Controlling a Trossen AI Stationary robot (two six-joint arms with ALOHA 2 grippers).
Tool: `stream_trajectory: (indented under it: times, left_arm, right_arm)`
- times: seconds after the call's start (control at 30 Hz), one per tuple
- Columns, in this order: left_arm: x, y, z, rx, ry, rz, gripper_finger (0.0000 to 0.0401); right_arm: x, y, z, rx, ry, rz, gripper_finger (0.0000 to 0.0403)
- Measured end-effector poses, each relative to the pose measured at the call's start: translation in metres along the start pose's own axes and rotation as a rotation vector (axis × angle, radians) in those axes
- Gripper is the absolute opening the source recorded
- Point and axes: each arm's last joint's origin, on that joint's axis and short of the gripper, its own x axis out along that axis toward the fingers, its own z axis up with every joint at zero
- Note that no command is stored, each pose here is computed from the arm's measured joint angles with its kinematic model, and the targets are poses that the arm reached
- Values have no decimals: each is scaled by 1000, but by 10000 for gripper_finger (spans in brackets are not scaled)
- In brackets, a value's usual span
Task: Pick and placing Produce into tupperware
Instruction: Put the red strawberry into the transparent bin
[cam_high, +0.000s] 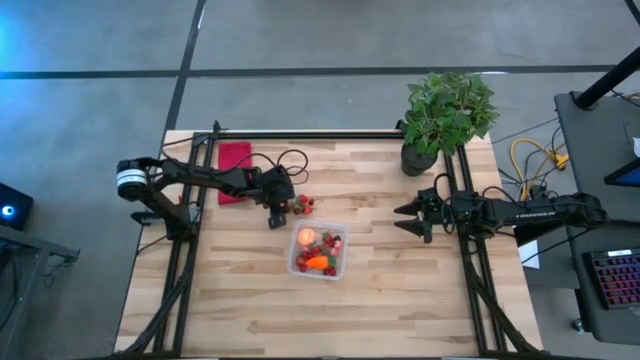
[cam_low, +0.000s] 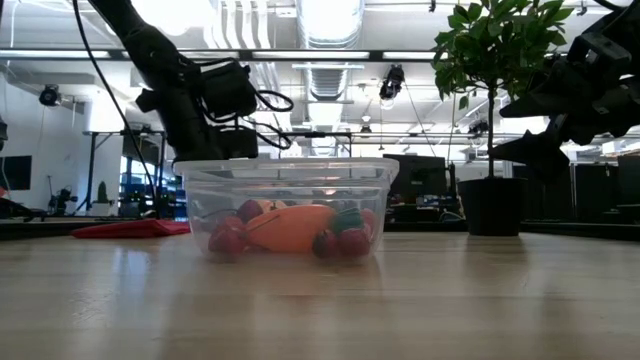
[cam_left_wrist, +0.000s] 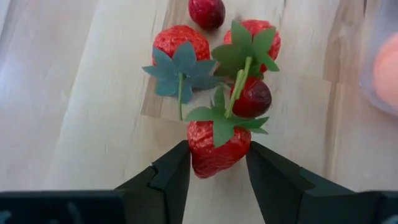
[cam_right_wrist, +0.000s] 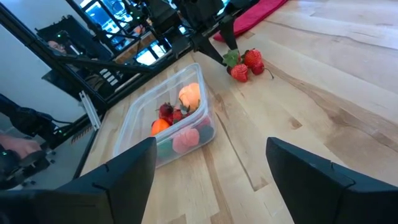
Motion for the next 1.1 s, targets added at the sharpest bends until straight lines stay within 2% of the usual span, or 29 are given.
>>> stream_trajectory:
  times: [0.17,0.3,0.37,0.47,0.6,0.83,1.1]
  left_arm:
    - [-15,-2,7,-28,-67,-3,140]
    - [-38,-6,11,-50,-142,-15,140]
    - [-51,-10,12,-99,-186,-77,140]
    - [-68,-24,15,-117,-249,-237,140]
    - [-77,-48,17,-63,-277,-356,140]
    - [-66,-75,19,11,-272,-426,141]
    - [-46,-81,34,-130,-223,-444,149]
  right_arm:
    - [0,0,0,0,0,0,297]
    - [0,0,0,0,0,0,293]
    - [0,0,0,0,0,0,291]
    - [0,0,0,0,0,0,291]
    - [0,0,0,0,0,0,295]
    - [0,0,0,0,0,0,293]
    - [0,0,0,0,0,0,295]
